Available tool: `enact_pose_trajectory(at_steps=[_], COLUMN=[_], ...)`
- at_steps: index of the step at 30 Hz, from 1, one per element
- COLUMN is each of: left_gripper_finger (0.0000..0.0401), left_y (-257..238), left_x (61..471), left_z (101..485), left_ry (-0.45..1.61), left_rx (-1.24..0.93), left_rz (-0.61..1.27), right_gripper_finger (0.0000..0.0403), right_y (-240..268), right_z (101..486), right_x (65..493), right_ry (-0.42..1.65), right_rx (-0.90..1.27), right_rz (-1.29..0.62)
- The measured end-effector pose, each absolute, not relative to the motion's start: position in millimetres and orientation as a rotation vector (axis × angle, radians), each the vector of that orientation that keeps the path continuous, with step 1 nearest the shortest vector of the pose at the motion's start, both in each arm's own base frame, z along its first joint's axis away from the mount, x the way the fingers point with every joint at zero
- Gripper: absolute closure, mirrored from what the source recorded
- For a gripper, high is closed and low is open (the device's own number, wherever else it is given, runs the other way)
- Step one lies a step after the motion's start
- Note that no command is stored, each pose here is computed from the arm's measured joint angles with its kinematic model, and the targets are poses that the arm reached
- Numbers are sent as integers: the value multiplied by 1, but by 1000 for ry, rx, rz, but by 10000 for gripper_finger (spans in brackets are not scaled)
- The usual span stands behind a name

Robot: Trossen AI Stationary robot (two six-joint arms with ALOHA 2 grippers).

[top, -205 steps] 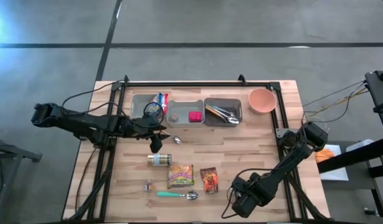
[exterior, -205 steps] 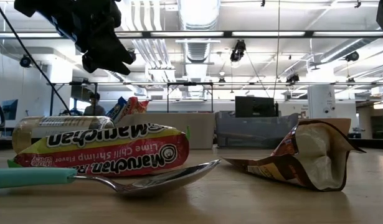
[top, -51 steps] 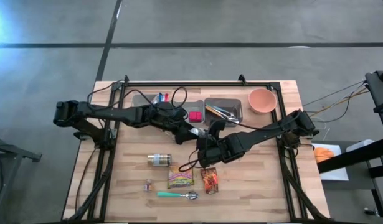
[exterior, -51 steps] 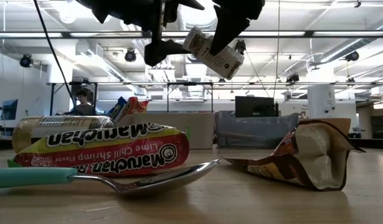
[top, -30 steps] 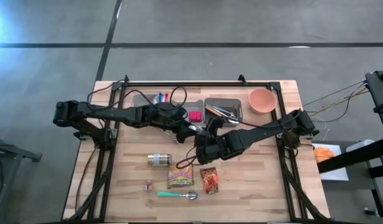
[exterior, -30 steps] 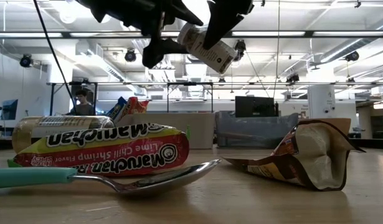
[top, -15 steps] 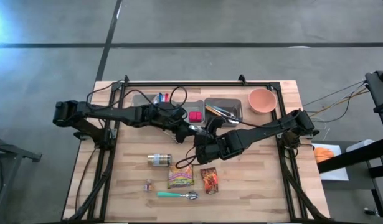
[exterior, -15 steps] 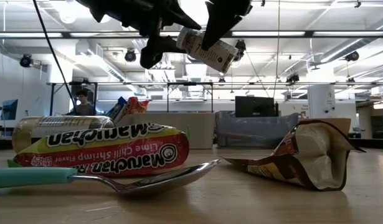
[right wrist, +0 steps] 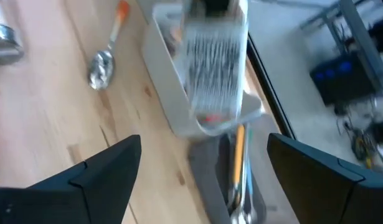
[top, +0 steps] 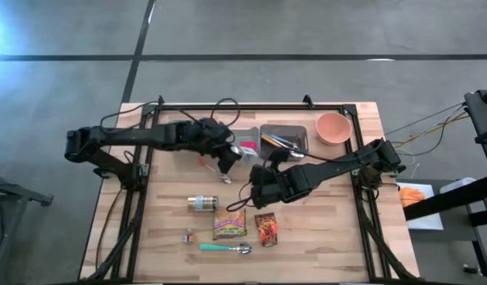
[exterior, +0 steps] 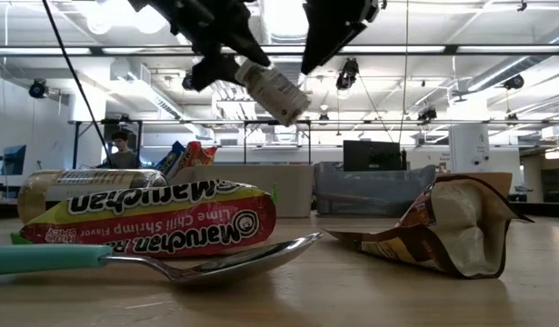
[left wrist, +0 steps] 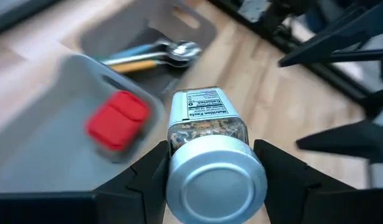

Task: Pick & Place Food Item
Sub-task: Put the white seasoning bottle into the right gray bin

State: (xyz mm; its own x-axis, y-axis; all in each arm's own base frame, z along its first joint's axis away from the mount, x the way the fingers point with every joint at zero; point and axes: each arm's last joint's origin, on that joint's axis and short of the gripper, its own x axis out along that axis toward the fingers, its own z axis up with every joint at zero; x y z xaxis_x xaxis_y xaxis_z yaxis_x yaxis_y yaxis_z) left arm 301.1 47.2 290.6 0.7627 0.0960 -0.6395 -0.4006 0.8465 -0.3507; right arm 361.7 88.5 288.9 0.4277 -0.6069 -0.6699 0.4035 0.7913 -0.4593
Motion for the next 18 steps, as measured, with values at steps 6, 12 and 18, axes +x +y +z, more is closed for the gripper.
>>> enact_pose_trajectory(at_steps=[6,12,18], left_gripper_finger=[210,210,210], left_y=[68,98,124], left_x=[292,279,287], left_z=[320,339,329], left_ry=[717,776,939], left_rx=[-390,-364,-358], left_rz=[344,424,458], right_gripper_finger=[55,55,55], right_y=[90,95,91], right_z=[280,262,246], right_x=[349,342,336], right_ry=[994,1071,1138], right_rx=[-159,-98,-135], right_rz=[-729,-706,-709])
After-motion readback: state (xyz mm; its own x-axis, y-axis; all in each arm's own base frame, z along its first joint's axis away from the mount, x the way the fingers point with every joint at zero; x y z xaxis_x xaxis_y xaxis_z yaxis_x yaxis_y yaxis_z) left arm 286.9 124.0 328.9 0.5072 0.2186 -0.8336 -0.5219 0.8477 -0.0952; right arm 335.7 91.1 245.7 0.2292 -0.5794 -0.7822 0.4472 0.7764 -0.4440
